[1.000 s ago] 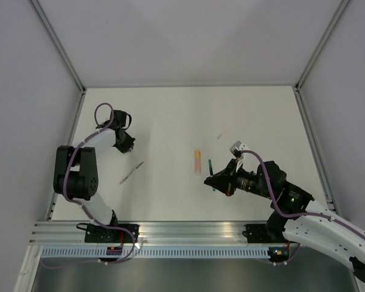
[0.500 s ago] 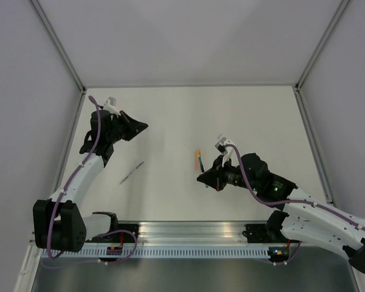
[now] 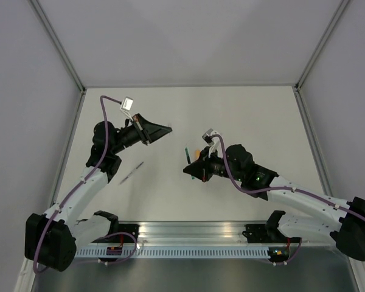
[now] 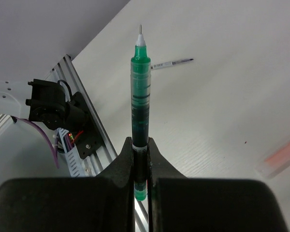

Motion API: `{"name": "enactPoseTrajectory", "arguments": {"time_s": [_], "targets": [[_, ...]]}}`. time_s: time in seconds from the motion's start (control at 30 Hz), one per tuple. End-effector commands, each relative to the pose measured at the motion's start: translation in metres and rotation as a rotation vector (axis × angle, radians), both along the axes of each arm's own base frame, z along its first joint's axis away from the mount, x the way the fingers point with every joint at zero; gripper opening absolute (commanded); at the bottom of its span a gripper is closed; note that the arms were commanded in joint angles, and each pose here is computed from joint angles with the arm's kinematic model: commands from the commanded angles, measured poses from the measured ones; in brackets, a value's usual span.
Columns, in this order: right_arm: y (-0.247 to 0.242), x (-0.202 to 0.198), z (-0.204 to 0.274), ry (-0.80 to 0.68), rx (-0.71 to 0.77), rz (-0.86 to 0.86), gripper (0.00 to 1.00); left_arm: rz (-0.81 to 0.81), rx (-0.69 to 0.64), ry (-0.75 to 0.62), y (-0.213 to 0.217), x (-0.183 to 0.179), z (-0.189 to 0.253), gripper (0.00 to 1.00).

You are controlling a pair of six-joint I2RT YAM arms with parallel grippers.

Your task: Insert the pens into the pen caps

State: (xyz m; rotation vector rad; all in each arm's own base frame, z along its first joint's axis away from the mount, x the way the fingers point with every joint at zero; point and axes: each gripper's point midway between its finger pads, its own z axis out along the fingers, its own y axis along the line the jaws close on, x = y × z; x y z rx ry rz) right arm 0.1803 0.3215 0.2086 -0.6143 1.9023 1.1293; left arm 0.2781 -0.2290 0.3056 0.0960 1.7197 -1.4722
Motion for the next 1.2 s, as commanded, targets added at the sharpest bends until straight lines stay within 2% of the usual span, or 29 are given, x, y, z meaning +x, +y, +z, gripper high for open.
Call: {"name": "enactPoseTrajectory", "arguments": {"time_s": [0.0,0.17,0.37,1.17], "targets": [[0.016,-0.001,0.046,-0.067,0.133,0.039,0.00,-0.101,-0.089,-0.148,-0.014,-0.033,0.037,0.02],[0.022,-0.016,0.063,-0.065,0.236,0.093,0.00,-0.192,-0.190,-0.249,-0.023,-0.065,0.051,0.02],[0.035,-0.026,0.068,-0.068,0.274,0.138,0.00,-0.192,-0.229,-0.305,-0.017,-0.077,0.061,0.02],[0.040,-0.032,0.071,-0.080,0.283,0.150,0.00,-0.176,-0.260,-0.337,-0.013,-0.081,0.069,0.02]]}}
